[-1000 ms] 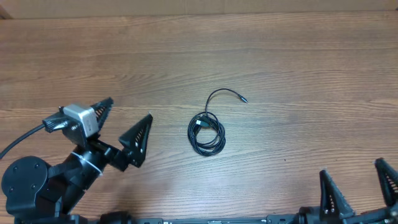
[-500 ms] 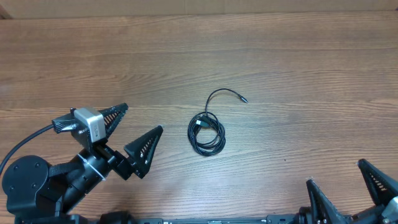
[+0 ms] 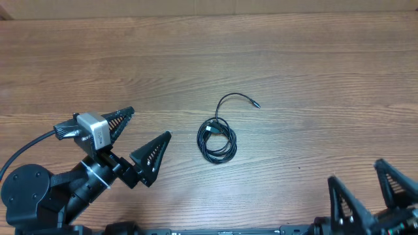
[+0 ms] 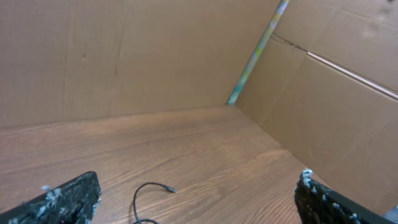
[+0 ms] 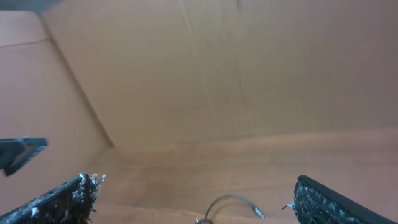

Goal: Untangle cables
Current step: 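Raise both arms and swing grippers inward toward the black cable, then move right gripper down onto the coiled black cable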

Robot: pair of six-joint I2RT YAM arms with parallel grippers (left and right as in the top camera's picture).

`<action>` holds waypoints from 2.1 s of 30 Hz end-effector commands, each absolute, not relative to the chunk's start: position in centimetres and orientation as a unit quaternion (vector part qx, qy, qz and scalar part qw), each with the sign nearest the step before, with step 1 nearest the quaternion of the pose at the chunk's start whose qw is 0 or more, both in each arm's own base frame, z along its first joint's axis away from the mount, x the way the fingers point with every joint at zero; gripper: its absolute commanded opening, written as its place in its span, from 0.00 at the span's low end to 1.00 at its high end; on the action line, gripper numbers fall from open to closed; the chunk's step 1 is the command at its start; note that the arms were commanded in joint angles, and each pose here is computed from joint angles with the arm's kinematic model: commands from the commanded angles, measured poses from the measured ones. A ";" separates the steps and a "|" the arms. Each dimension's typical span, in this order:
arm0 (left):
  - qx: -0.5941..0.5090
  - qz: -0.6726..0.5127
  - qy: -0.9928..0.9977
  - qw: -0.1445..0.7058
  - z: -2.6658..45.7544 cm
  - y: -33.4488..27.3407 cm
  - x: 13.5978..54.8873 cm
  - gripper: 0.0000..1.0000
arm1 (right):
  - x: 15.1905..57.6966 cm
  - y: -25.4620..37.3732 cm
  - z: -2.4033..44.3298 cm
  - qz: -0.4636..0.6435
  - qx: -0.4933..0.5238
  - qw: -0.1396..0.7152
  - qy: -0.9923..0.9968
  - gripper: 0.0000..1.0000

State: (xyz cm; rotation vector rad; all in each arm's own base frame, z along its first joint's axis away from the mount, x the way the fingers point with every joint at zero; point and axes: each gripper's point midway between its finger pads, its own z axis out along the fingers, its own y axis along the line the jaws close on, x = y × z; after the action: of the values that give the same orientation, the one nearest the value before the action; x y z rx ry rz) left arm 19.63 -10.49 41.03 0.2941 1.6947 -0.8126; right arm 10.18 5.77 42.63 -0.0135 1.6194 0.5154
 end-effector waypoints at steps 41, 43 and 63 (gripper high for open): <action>0.022 -0.342 0.860 0.378 32.8 -9.4 21.6 0.97 | 22.9 11.5 29.5 0.302 -0.060 0.257 0.916 1.00; 0.024 -0.341 0.863 0.373 32.5 -9.4 21.5 0.97 | 23.0 12.8 28.8 0.306 -0.083 0.237 0.918 1.00; 0.074 -0.189 0.923 0.326 27.3 -10.5 21.2 0.87 | 29.0 16.6 19.2 0.261 -0.083 0.107 0.956 1.00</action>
State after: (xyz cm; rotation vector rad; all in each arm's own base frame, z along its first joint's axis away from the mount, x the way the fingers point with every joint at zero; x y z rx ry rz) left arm 20.23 -11.38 28.11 0.2643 2.3940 -0.6251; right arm 28.17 16.78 19.71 -0.2524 2.7969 0.8173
